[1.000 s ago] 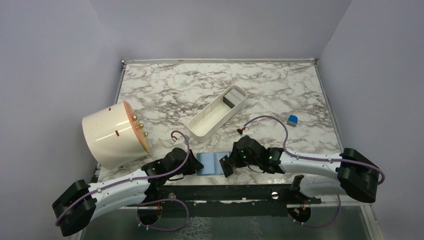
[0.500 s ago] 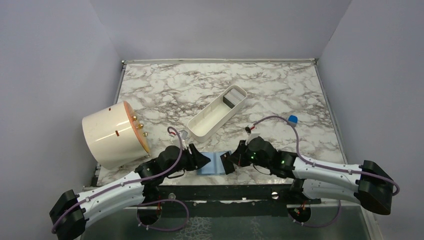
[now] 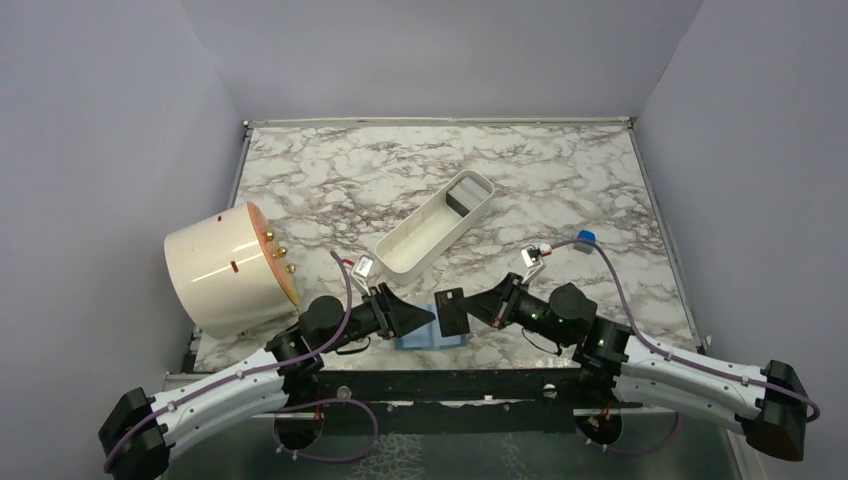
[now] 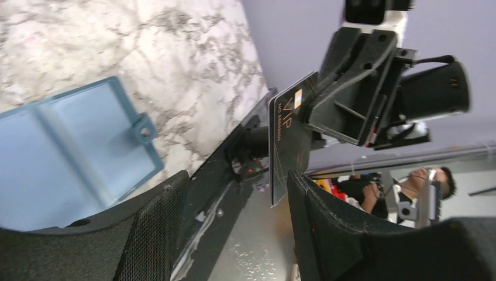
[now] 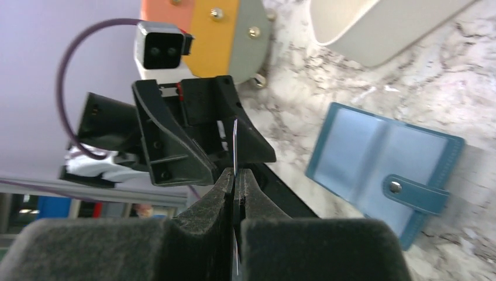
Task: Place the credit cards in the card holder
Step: Pick up the credit card from the storage box, then adjust the credit card.
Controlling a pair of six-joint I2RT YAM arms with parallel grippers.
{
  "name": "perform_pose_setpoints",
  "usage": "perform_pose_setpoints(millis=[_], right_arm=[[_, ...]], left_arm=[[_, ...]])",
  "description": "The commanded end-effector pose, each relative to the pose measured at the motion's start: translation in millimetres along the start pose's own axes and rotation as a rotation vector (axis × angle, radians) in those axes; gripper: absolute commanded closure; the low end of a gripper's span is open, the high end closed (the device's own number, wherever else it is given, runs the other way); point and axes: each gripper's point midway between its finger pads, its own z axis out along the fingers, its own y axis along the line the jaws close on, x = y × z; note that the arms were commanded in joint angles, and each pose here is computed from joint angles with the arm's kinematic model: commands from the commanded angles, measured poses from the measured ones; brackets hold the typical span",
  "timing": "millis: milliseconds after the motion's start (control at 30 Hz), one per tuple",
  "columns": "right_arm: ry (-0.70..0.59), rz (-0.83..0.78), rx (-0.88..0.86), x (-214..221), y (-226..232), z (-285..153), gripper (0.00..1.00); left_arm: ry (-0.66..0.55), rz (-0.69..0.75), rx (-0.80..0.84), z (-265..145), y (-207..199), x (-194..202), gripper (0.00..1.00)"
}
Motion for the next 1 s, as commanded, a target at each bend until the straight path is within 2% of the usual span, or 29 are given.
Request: perform_pose_setpoints(millis=[0,133,233,300,467,567,667,733,767,867,967], right_arm=[[-0.025,0.082,-0.161,-9.1,37.2,-5.9,0.99],[0.027,0.077,-0.187,-2.1,46.3,-1.5,0.99],[0.053,0.095,-0.223,3.9,50.4,1.5,0.99],[0.063,0.11,-0.246,7.6,51.2,3.2,0.99],[0.113,0.06,-0.216,17.4,45.1,8.1,0.97],[0.145,-0.007,-0.226,22.7,45.5,5.0,0.86],[0.195,-0.097,-0.219,24.9,50.8,1.6,0.69],[0.235,-0.133,-0.207,28.0,52.5,-0.7,0.66],[0.249,-0.143,-0.206,29.1,53.1,-1.9,0.69],[0.264,-0.173,-0.209,30.7,52.4,-6.4,0.9],[0.266,-0.188,-0.258,29.7,61.3,-17.6,0.98]], left_arm=[[0.0,0.001,0.208,-7.2,-45.7,-3.7,0.36],[0.002,0.028,0.295,-11.6,-71.8,-8.4,0.36],[0.012,0.04,0.312,-11.9,-78.6,-8.7,0.41],[0.015,0.043,0.31,-10.8,-78.1,-8.2,0.5],[-0.008,0.051,0.303,-8.6,-76.4,-11.8,0.84],[0.0,0.064,0.296,-6.2,-74.8,-10.8,0.96],[0.017,0.071,0.303,-4.8,-76.6,-8.6,0.97],[0.036,0.087,0.325,-5.4,-82.7,-6.5,0.97],[0.048,0.097,0.339,-6.1,-87.0,-5.4,0.97],[0.078,0.12,0.366,-7.0,-95.8,-2.9,0.93],[0.103,0.112,0.423,-12.1,-110.1,-0.9,0.86]])
